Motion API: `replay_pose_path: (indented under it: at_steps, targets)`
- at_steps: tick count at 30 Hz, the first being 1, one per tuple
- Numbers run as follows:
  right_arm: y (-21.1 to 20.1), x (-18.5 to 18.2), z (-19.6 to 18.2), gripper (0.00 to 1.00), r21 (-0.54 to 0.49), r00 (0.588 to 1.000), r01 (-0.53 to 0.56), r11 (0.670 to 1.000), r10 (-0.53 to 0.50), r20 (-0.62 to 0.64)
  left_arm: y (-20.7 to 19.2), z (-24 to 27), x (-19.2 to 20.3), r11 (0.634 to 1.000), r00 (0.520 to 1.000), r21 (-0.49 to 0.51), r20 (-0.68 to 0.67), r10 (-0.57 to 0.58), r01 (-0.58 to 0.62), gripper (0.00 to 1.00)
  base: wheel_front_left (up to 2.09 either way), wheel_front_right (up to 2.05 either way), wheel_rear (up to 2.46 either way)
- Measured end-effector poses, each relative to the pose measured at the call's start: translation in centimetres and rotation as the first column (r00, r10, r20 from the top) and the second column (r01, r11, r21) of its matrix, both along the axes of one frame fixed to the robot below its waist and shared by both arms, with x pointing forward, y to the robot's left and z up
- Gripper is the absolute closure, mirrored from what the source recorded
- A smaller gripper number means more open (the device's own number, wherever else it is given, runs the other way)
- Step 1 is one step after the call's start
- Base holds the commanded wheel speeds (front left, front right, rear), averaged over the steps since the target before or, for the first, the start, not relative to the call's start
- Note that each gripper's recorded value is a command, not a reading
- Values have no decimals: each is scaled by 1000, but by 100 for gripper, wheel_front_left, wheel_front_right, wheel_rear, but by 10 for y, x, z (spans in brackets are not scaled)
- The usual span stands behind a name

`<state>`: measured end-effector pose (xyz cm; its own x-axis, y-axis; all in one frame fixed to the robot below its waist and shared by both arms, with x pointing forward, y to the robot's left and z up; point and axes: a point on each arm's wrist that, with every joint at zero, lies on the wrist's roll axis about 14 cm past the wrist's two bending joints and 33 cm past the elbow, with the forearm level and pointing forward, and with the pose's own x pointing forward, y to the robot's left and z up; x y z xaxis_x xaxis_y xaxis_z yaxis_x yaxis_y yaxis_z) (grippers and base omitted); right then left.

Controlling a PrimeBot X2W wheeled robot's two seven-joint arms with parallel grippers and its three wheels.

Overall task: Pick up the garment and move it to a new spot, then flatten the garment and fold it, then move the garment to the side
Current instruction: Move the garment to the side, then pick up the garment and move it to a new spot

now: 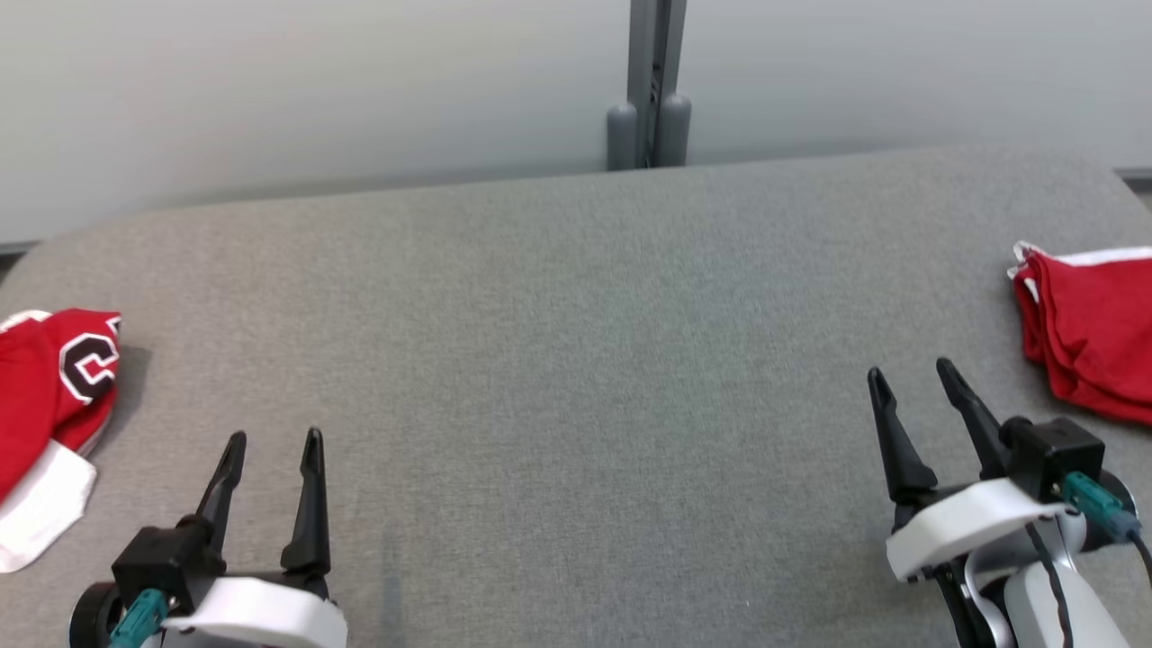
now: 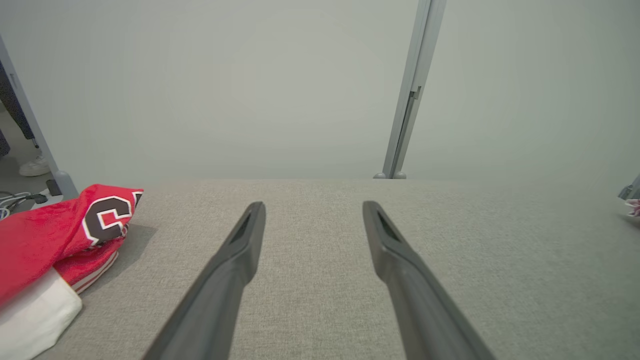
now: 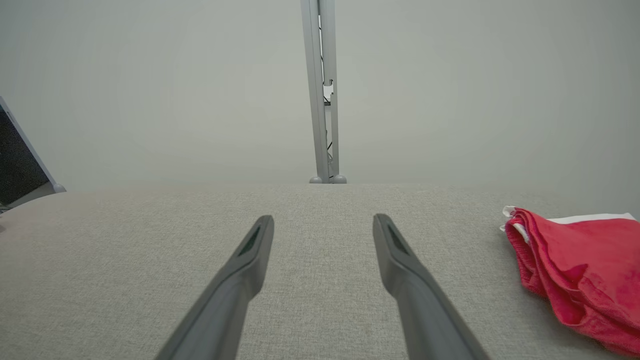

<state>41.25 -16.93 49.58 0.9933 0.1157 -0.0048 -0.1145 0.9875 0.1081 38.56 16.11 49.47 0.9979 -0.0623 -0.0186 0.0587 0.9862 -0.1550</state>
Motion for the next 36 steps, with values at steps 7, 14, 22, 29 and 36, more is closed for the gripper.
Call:
replay_pose_path:
  at_steps: [7, 14, 22, 29, 36]
  targets:
    - [8, -24, 13, 0, 10, 1000, -17, 1000, 17, 15, 23, 6, -30, 998, 998, 19, 2, 65, -65, 0, 0, 0, 0]
    - [2, -42, 18, 0, 5, 1000, 0, 1000, 0, 15, 26, 8, -45, 997, 997, 23, 0, 75, -75, 0, 0, 0, 0]
    - [-6, -64, 19, 0, 8, 1000, 31, 999, -31, 4, 22, 6, -53, 998, 998, 34, -15, 56, -56, 0, 0, 0, 0]
    - [-8, -68, 19, 0, 9, 999, 37, 999, -37, -2, 23, 8, -54, 998, 998, 40, -17, 58, -57, 0, 0, 0, 0]
    - [-9, -71, 17, 0, 12, 999, 42, 999, -42, -9, 21, 4, -58, 998, 998, 40, -32, 53, -52, 0, 0, 0, 0]
